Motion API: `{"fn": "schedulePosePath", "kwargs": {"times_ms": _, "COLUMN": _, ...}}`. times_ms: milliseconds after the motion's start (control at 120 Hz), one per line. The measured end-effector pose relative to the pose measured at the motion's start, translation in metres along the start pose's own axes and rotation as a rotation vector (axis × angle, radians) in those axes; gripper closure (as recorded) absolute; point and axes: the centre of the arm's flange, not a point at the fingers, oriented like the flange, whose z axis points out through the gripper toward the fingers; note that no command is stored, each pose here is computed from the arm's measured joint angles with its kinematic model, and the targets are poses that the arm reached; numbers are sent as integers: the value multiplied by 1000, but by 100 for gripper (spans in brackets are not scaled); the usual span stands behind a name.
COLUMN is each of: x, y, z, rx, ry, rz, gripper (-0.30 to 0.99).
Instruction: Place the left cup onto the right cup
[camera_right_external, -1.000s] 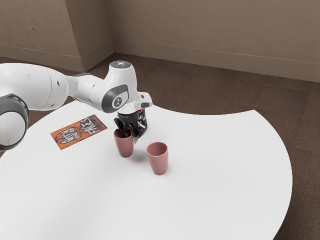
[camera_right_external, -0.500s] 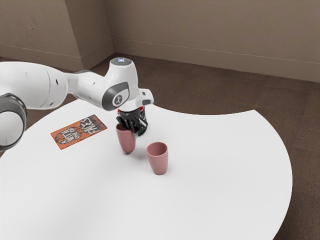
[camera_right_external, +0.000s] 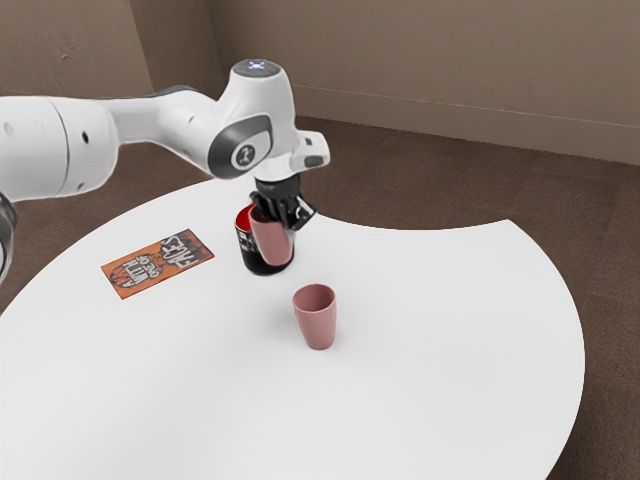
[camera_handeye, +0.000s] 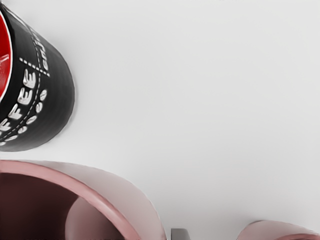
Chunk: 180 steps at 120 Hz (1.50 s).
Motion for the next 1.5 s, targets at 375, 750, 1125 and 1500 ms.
{"fn": "schedulePosePath", "kwargs": {"times_ms": 375, "x": -18, "y": 62, "z": -38, "rx": 31, "ry": 8, "rz": 27, "gripper": 78}}
{"fn": "schedulePosePath", "kwargs": {"times_ms": 750, "x": -48, "y": 104, "z": -44, "rx": 39, "ry": -12, "rz": -43, "gripper": 78}}
{"fn": "schedulePosePath", "kwargs": {"times_ms": 1125, "x": -54, "y": 119, "z": -46, "rx": 34, "ry": -12, "rz": -140, "gripper": 78}}
{"fn": "schedulePosePath", "kwargs": {"times_ms": 1500, "x": -52, "y": 120, "z": -29, "rx": 28, "ry": -35, "rz": -211, "gripper": 78}}
